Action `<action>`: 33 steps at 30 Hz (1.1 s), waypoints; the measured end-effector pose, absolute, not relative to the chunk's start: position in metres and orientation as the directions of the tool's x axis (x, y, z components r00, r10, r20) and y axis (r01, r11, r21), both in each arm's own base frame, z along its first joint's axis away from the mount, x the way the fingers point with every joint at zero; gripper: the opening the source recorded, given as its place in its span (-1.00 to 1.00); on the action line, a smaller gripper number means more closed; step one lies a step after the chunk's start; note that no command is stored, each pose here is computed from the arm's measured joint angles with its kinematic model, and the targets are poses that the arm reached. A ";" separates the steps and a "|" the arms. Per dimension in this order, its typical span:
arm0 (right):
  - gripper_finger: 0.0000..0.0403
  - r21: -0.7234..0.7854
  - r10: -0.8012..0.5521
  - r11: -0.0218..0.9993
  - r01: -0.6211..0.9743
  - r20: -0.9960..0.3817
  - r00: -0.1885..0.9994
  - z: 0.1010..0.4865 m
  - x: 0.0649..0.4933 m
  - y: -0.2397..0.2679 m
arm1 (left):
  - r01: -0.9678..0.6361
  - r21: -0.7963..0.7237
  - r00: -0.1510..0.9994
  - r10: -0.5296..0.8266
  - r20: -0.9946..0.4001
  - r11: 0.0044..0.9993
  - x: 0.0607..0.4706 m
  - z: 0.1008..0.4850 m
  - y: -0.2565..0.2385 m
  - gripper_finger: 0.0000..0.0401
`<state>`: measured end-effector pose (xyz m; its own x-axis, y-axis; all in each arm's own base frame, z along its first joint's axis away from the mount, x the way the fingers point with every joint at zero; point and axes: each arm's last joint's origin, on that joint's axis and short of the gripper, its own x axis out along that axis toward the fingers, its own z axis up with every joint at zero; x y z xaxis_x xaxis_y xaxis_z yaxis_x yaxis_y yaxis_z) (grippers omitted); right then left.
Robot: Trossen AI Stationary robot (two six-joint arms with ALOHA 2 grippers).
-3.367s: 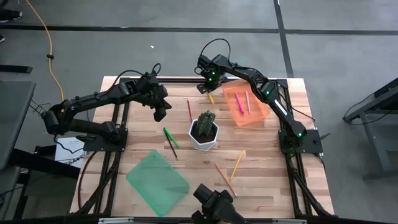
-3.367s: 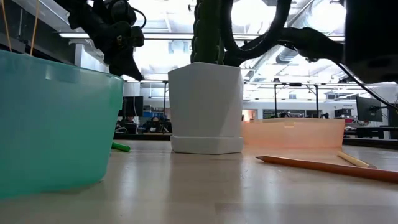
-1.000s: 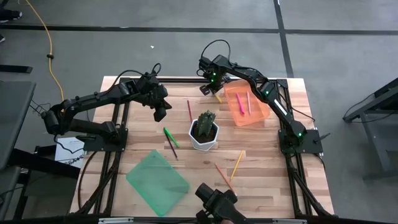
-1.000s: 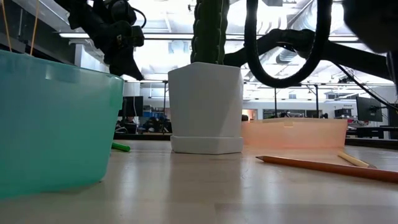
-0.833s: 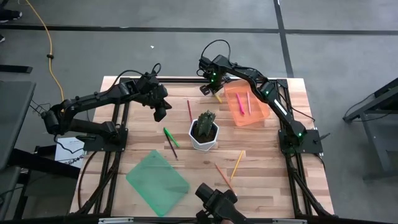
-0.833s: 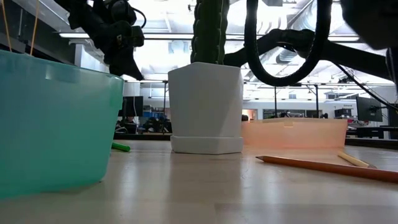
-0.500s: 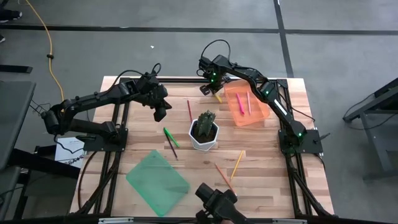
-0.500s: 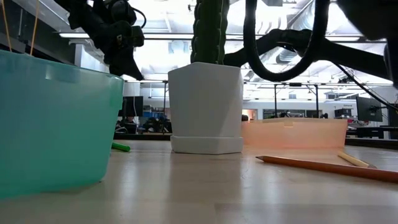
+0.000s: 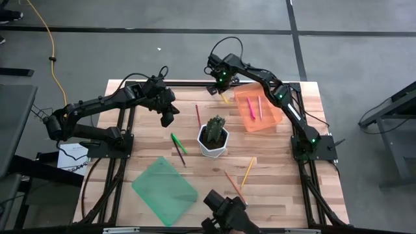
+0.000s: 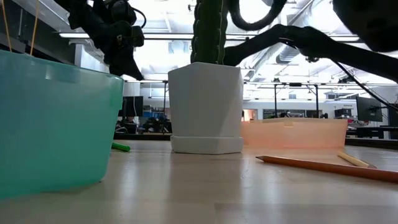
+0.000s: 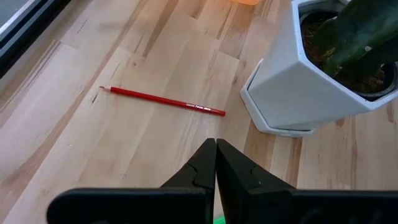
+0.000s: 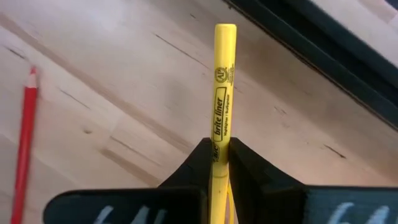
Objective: Sort pens & pencils
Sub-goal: Put the yellow pen into the orange bin
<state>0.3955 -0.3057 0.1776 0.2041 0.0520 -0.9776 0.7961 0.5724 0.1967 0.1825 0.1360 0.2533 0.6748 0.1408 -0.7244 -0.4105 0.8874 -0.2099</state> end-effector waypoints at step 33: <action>-0.91 0.255 -0.071 0.565 0.784 -0.932 0.354 0.277 0.372 -0.291 | -0.411 -0.211 0.675 0.140 -0.725 0.887 0.182 0.253 0.136 -1.00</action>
